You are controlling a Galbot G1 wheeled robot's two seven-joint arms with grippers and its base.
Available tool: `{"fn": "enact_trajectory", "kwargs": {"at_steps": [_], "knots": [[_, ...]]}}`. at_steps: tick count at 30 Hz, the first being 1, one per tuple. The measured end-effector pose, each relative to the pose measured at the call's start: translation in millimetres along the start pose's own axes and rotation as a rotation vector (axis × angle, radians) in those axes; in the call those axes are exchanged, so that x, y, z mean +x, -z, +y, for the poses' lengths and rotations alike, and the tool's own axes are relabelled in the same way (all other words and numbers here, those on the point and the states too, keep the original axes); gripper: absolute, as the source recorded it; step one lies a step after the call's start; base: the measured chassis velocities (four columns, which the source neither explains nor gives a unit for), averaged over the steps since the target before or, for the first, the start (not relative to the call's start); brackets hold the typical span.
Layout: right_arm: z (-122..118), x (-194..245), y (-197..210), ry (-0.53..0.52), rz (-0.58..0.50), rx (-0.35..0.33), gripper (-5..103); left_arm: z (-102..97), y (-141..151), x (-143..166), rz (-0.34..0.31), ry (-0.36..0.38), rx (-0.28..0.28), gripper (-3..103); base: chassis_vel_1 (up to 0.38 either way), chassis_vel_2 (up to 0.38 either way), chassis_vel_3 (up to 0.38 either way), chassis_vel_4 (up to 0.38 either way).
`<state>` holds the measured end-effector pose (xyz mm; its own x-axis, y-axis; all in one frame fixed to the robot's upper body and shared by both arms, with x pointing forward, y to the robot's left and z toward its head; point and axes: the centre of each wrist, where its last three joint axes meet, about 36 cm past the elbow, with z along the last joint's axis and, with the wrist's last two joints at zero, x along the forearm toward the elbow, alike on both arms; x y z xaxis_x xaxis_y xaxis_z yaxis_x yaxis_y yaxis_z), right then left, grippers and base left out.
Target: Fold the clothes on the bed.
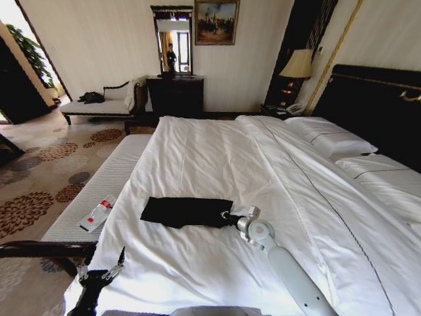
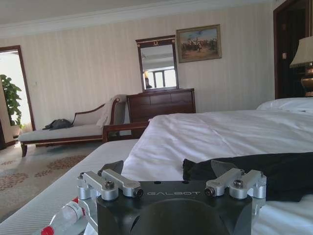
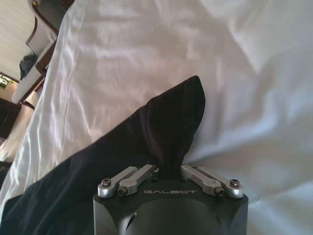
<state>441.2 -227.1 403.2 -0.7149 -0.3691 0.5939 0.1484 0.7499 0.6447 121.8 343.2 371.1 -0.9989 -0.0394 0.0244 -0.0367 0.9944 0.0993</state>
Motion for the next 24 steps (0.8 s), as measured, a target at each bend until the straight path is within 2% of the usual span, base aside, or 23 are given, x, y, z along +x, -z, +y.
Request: {"fn": "enact_trajectory", "kwargs": {"at_steps": [6, 12, 19, 21, 24], "knots": [[-15, 27, 20, -0.034, -0.079, -0.011, 6, 0.0, 0, 0, 0.0, 0.0, 0.0, 100, 0.0, 0.0, 0.0, 0.0], [-42, 55, 37, -0.101, -0.131, 0.005, 6, 0.0, 0, 0, 0.0, 0.0, 0.0, 100, 0.0, 0.0, 0.0, 0.0], [-55, 71, 53, -0.138, -0.176, 0.029, 6, 0.0, 0, 0, 0.0, 0.0, 0.0, 100, 0.0, 0.0, 0.0, 0.0], [-55, 74, 56, -0.147, -0.184, 0.055, 6, 0.0, 0, 0, 0.0, 0.0, 0.0, 100, 0.0, 0.0, 0.0, 0.0], [-43, 73, 54, -0.133, -0.195, 0.12, 6, 0.0, 0, 0, 0.0, 0.0, 0.0, 100, 0.0, 0.0, 0.0, 0.0]]}}
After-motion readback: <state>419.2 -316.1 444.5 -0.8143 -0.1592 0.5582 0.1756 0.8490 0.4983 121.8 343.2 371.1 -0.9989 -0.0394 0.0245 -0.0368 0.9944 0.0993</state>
